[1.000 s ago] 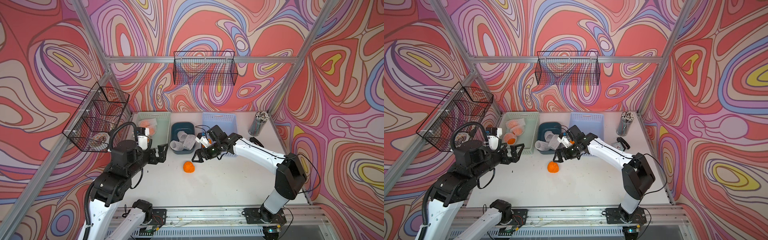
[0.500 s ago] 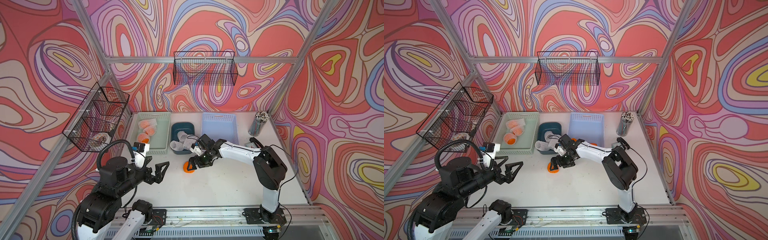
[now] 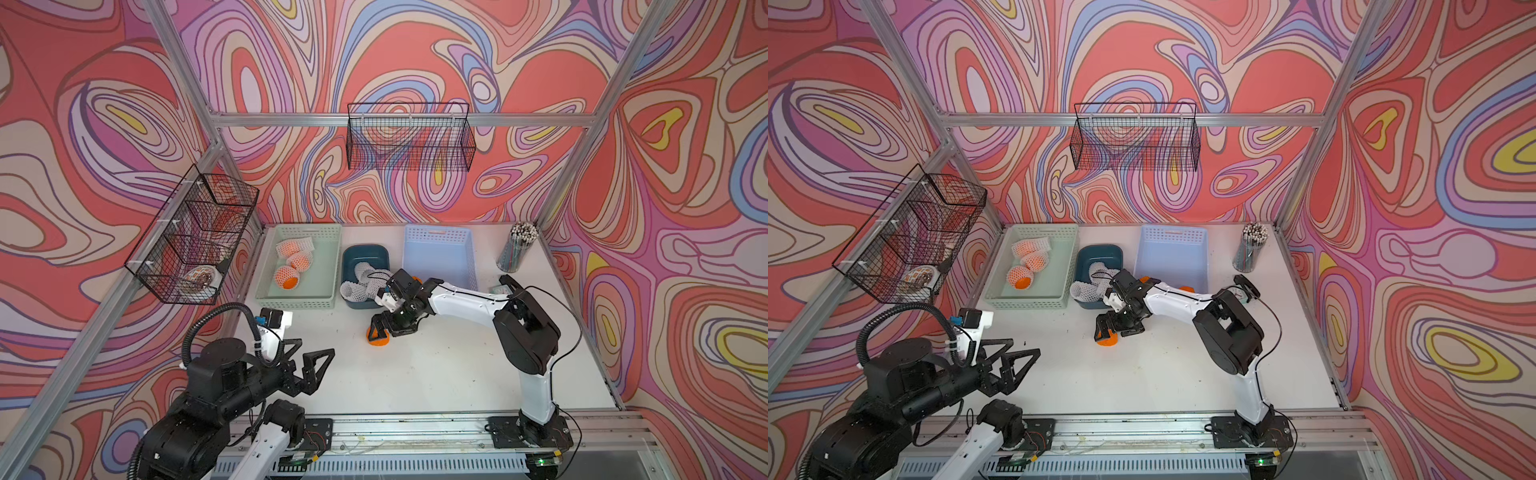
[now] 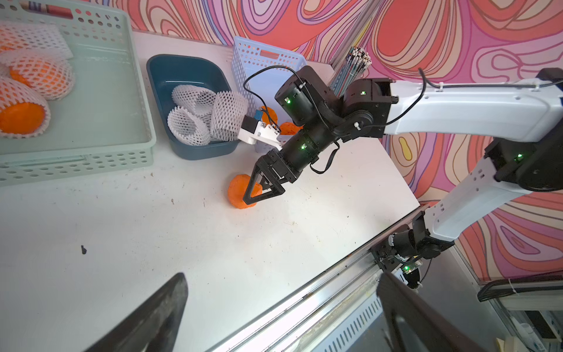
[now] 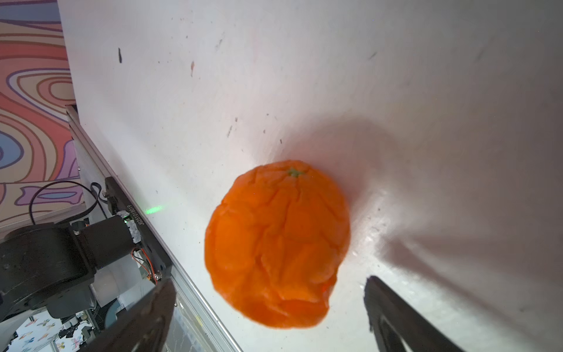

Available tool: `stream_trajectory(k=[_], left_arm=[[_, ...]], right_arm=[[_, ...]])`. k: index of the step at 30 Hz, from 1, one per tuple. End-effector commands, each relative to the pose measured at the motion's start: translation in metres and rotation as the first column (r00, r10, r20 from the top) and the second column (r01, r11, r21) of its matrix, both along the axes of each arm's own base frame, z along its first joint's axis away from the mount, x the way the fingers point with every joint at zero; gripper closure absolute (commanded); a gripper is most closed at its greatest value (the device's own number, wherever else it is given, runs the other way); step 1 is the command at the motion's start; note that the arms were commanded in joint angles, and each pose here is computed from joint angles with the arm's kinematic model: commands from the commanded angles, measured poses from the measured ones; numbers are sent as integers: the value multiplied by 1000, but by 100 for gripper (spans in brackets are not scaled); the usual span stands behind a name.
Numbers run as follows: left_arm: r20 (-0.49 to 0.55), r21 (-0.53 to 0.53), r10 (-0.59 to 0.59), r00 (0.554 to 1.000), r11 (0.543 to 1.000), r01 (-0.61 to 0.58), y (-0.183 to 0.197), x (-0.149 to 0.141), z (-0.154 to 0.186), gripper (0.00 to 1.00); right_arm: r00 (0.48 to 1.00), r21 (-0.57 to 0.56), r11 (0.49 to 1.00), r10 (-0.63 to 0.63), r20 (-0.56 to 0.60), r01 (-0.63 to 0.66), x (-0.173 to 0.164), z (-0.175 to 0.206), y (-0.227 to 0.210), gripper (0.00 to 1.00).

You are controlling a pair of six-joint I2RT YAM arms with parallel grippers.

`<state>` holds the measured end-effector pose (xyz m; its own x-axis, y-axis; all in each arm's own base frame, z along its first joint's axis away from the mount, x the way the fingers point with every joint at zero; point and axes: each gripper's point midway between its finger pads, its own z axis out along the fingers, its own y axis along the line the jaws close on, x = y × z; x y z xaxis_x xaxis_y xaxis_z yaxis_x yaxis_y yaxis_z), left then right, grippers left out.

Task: Remove foam nets from oranges
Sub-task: Pick up the orange from the center of the board.

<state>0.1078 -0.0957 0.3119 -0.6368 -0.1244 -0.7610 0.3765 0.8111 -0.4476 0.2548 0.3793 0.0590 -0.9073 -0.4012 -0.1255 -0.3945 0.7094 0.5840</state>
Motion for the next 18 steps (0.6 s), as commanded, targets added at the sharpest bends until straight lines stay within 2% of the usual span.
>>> stream_trajectory(k=[1, 12, 18], left_arm=[[-49, 3, -4, 999, 1000, 4, 0, -6, -5, 0], [-63, 22, 16, 998, 1000, -15, 4, -4, -9, 1], [-62, 28, 19, 998, 999, -17, 3, -1, -10, 1]], right_arm=[[1000, -13, 1000, -10, 20, 10, 8, -3, 7, 2], [1000, -45, 999, -7, 10, 7, 10, -14, 17, 4], [1000, -64, 998, -9, 1, 9, 10, -19, 18, 12]])
